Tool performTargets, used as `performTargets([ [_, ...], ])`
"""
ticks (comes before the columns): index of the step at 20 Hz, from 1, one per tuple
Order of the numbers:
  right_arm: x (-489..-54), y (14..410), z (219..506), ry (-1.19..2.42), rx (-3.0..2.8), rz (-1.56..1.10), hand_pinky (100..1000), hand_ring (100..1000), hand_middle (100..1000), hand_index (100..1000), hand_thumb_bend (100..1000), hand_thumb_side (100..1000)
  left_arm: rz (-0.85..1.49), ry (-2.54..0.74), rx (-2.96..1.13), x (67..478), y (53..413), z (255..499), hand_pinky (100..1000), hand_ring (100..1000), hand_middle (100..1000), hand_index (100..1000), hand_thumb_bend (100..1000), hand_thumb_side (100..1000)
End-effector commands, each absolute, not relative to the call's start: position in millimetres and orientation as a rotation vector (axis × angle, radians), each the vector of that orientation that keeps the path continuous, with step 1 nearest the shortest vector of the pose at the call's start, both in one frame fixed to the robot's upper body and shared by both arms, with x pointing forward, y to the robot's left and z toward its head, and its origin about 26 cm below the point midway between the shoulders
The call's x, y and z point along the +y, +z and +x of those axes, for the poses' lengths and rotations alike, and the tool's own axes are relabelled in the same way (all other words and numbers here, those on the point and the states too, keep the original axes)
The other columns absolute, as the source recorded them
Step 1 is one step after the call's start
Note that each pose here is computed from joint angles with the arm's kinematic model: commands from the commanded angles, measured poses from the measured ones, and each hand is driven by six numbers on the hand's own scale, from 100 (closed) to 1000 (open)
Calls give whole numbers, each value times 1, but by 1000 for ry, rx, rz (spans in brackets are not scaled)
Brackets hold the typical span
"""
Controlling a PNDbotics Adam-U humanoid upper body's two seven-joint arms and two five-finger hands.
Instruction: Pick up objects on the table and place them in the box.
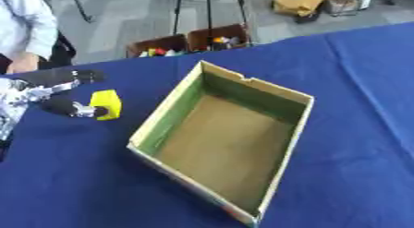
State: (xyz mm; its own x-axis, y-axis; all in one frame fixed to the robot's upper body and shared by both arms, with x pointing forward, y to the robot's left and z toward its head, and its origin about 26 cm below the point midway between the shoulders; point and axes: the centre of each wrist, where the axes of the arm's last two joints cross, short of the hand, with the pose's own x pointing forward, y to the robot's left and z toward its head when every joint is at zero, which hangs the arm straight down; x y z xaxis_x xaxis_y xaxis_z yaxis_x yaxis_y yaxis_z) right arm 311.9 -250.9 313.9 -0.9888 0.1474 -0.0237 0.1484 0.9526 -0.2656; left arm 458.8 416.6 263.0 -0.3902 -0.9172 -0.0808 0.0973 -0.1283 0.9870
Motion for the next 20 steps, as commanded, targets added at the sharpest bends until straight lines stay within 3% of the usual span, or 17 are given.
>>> performTargets([
  [1,-253,325,306,-445,3059,244,762,750,595,813,100,612,1029,-1608,-1332,432,288,450,835,939,1000,1000,591,932],
  [20,-254,331,305,-466,3038,260,765,746,579,795,100,602,946,-1528,-1307,446,296,444,808,901,979,1000,532,885],
])
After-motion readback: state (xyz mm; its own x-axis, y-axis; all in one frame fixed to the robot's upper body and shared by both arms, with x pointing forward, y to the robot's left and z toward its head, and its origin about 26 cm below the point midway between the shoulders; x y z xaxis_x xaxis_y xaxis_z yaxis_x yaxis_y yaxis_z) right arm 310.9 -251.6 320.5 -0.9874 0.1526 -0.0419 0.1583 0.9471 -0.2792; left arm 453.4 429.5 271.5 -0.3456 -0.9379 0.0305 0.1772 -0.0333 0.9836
